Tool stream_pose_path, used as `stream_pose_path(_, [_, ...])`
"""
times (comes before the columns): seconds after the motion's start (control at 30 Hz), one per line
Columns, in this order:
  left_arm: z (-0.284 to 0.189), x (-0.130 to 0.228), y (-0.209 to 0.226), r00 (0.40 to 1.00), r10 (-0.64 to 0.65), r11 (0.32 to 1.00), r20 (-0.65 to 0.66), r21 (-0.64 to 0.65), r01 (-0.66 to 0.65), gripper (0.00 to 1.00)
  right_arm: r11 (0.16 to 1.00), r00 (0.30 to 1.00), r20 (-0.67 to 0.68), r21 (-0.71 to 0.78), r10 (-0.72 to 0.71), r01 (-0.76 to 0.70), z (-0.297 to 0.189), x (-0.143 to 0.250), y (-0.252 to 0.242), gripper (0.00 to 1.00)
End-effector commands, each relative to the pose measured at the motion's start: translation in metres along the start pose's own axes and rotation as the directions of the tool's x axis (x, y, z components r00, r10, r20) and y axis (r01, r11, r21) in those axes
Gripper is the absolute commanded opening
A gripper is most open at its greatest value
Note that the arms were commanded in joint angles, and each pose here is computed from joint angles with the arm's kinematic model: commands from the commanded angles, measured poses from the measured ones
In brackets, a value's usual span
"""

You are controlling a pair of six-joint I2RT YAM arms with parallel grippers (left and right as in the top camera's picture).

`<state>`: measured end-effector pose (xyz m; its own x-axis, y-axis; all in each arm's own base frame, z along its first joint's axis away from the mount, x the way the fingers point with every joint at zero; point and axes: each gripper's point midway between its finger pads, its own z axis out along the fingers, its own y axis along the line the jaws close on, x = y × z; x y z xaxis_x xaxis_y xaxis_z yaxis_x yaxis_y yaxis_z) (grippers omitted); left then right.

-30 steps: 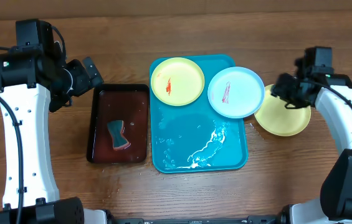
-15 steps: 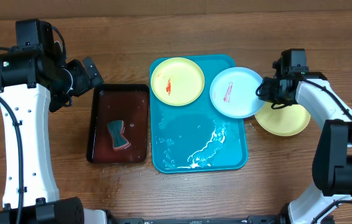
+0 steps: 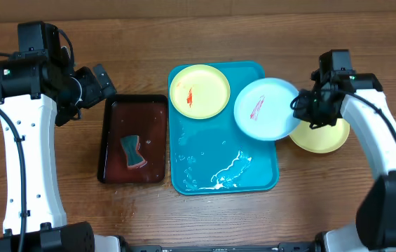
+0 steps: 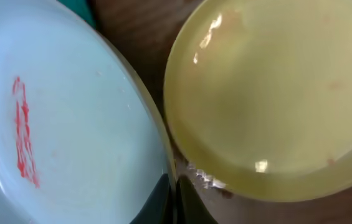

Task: Clean dirty plates on tray and stack at the side
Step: 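Grip the white plate rim with the right gripper and pull it toward tray center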

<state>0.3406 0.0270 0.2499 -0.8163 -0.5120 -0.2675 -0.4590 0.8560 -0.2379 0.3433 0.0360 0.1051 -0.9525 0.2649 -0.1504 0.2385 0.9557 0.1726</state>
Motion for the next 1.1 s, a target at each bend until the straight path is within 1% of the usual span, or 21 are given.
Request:
stream_pose_path(0.0, [-0.011, -0.003, -0.004, 0.999, 0.018, 1.000, 0.034, 0.019, -0.018, 1.00, 0.998, 0.997, -0.036, -0.016, -0.063, 0.062, -0.008, 0.020, 0.026, 0.04])
stream_pose_path(0.1, [-0.011, -0.003, -0.004, 0.999, 0.018, 1.000, 0.034, 0.019, -0.018, 1.00, 0.992, 0.987, -0.092, -0.013, -0.129, 0.128, 0.008, 0.047, 0.040, 0.04])
stream_pose_path(0.17, [-0.011, -0.003, -0.004, 0.999, 0.018, 1.000, 0.034, 0.019, -0.018, 1.00, 0.990, 0.984, -0.106, -0.016, -0.144, 0.143, 0.022, 0.061, 0.049, 0.04])
stream_pose_path(0.3, [-0.011, -0.003, -0.004, 0.999, 0.018, 1.000, 0.034, 0.019, -0.018, 1.00, 0.986, 0.982, -0.094, -0.044, -0.163, 0.160, 0.050, 0.082, 0.068, 0.04])
stream_pose_path(0.4, [-0.011, -0.006, -0.005, 0.999, 0.007, 1.000, 0.044, 0.024, -0.008, 1.00, 0.974, 0.973, -0.100, -0.109, -0.209, 0.198, 0.061, 0.098, 0.087, 0.04])
stream_pose_path(0.47, [-0.012, -0.010, -0.007, 0.998, -0.014, 0.999, 0.059, 0.033, 0.012, 1.00, 0.971, 0.972, -0.097, -0.124, -0.215, 0.202, 0.062, 0.101, 0.093, 0.07])
stream_pose_path(0.53, [-0.012, -0.012, -0.008, 0.997, -0.032, 0.999, 0.066, 0.039, 0.029, 1.00, 0.969, 0.970, -0.089, -0.126, -0.225, 0.213, 0.063, 0.101, 0.096, 0.15])
stream_pose_path(0.57, [-0.012, -0.011, -0.011, 0.997, -0.058, 0.997, 0.060, 0.054, 0.055, 1.00, 0.969, 0.971, -0.086, -0.126, -0.224, 0.212, 0.062, 0.101, 0.096, 0.16])
stream_pose_path(0.63, [-0.012, -0.007, -0.017, 0.997, -0.067, 0.994, 0.036, 0.091, 0.064, 1.00, 0.971, 0.974, -0.069, -0.118, -0.217, 0.208, 0.060, 0.094, 0.095, 0.20])
stream_pose_path(0.73, [-0.013, -0.004, -0.028, 0.998, -0.057, 0.987, 0.014, 0.151, 0.055, 1.00, 0.971, 0.978, -0.023, -0.123, -0.208, 0.203, 0.048, 0.081, 0.098, 0.20])
stream_pose_path(0.8, [-0.013, 0.002, -0.031, 1.000, -0.006, 0.986, -0.008, 0.164, 0.007, 1.00, 0.969, 0.977, 0.020, -0.130, -0.210, 0.211, 0.034, 0.073, 0.102, 0.21])
stream_pose_path(0.87, [-0.007, 0.011, -0.031, 0.998, 0.050, 0.988, -0.035, 0.145, -0.045, 1.00, 0.961, 0.971, 0.067, -0.140, -0.230, 0.238, 0.021, 0.066, 0.105, 0.21])
stream_pose_path(0.93, [0.003, 0.024, -0.027, 0.992, 0.100, 0.991, -0.072, 0.094, -0.093, 0.93, 0.954, 0.963, 0.108, -0.151, -0.245, 0.259, 0.008, 0.063, 0.108, 0.22])
stream_pose_path(1.0, [0.022, 0.036, -0.014, 0.985, 0.132, 0.991, -0.109, -0.023, -0.135, 0.91, 0.950, 0.960, 0.137, -0.162, -0.245, 0.266, -0.002, 0.061, 0.110, 0.22])
stream_pose_path(1.07, [0.040, 0.045, -0.002, 0.981, 0.148, 0.979, -0.128, -0.124, -0.164, 0.87, 0.949, 0.958, 0.151, -0.168, -0.244, 0.268, -0.008, 0.061, 0.110, 0.22])
